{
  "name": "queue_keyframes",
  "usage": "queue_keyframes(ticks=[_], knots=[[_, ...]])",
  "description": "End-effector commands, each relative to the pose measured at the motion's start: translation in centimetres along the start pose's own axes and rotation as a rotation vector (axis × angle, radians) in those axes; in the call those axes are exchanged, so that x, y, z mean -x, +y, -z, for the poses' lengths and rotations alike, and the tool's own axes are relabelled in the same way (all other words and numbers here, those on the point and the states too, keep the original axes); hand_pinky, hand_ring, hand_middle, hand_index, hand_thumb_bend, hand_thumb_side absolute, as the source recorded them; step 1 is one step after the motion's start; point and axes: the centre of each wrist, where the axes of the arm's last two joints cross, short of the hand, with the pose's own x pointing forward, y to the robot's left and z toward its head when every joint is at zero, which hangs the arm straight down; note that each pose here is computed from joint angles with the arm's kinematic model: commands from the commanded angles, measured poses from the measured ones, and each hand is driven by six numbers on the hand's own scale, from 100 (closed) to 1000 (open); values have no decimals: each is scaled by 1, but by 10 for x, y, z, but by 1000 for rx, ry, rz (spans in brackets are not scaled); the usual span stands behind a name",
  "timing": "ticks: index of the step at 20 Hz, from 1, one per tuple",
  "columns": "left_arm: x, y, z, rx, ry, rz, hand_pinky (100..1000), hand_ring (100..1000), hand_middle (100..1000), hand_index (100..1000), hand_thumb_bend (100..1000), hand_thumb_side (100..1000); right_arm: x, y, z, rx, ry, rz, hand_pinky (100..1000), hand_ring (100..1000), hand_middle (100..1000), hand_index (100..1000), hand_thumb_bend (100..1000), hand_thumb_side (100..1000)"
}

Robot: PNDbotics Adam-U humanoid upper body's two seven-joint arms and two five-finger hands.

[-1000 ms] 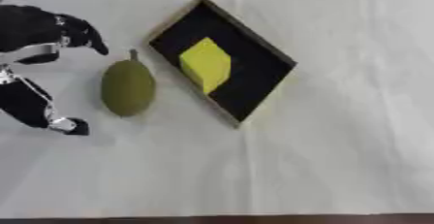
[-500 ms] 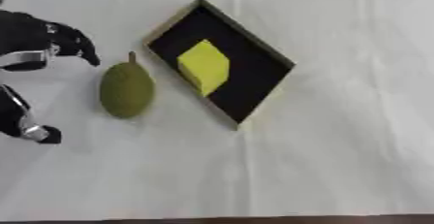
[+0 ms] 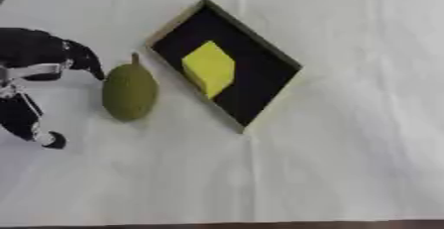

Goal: Pick up objects on the table and place them in the box.

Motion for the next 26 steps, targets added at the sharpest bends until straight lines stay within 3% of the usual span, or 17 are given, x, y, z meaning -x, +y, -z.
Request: queue_keyframes(ticks=[1, 6, 15, 26], knots=[[5, 5, 1, -7, 32, 14, 890, 866, 827, 868, 681, 166, -5, -7, 5, 12, -26, -16, 800, 700, 656, 798, 100, 644], [5, 8, 5, -17, 46, 15, 886, 856, 820, 867, 689, 167, -5, -7, 4, 11, -24, -12, 800, 700, 655, 795, 100, 646], [-18, 47, -54, -274, 127, 82, 900, 872, 844, 885, 665, 174, -2, -7, 1, 22, 2, -19, 798, 696, 645, 794, 100, 651], [-7, 47, 9, -147, 46, 16, 926, 900, 875, 908, 684, 260, -4, -6, 3, 15, -13, 1, 800, 698, 648, 795, 100, 654]])
